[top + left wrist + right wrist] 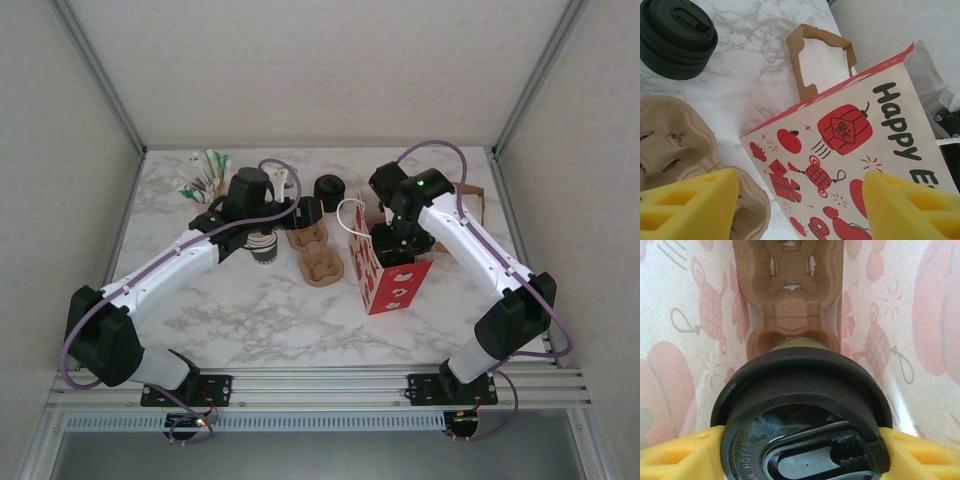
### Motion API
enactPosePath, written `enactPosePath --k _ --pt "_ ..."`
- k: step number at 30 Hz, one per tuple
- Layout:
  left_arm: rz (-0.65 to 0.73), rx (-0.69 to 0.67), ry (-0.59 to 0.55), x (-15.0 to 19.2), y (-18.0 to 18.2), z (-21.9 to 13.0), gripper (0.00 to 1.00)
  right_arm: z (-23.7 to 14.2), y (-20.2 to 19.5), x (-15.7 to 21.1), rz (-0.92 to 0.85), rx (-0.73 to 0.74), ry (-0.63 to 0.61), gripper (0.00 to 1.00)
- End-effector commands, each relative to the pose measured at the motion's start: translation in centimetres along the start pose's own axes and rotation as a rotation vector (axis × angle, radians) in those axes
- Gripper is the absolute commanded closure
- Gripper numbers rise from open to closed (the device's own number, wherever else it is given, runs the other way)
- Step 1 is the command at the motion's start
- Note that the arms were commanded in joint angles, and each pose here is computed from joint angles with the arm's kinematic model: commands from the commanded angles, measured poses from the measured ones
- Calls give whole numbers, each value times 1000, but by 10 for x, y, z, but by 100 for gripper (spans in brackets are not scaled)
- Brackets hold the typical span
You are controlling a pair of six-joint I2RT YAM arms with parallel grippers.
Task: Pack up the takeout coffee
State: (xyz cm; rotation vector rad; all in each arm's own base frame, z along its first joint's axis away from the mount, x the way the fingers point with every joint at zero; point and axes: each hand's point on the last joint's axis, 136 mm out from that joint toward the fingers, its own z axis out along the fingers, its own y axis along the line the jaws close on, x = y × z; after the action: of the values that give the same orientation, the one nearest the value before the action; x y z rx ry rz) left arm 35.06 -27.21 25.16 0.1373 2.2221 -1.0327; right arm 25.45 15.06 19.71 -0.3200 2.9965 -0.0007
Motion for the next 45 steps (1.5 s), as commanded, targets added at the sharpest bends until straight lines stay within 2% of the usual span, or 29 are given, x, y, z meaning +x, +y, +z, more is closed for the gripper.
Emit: enactPosePath --k 1,34,45 --pt "10 31 -2 -1 -9 1 34 -3 -2 3 10 11 -14 29" --pt "15 30 6 0 -9 2 34 6 2 -3 6 3 -30 29" --pt "17 32 6 -1 -10 2 34 16 3 5 24 10 51 29"
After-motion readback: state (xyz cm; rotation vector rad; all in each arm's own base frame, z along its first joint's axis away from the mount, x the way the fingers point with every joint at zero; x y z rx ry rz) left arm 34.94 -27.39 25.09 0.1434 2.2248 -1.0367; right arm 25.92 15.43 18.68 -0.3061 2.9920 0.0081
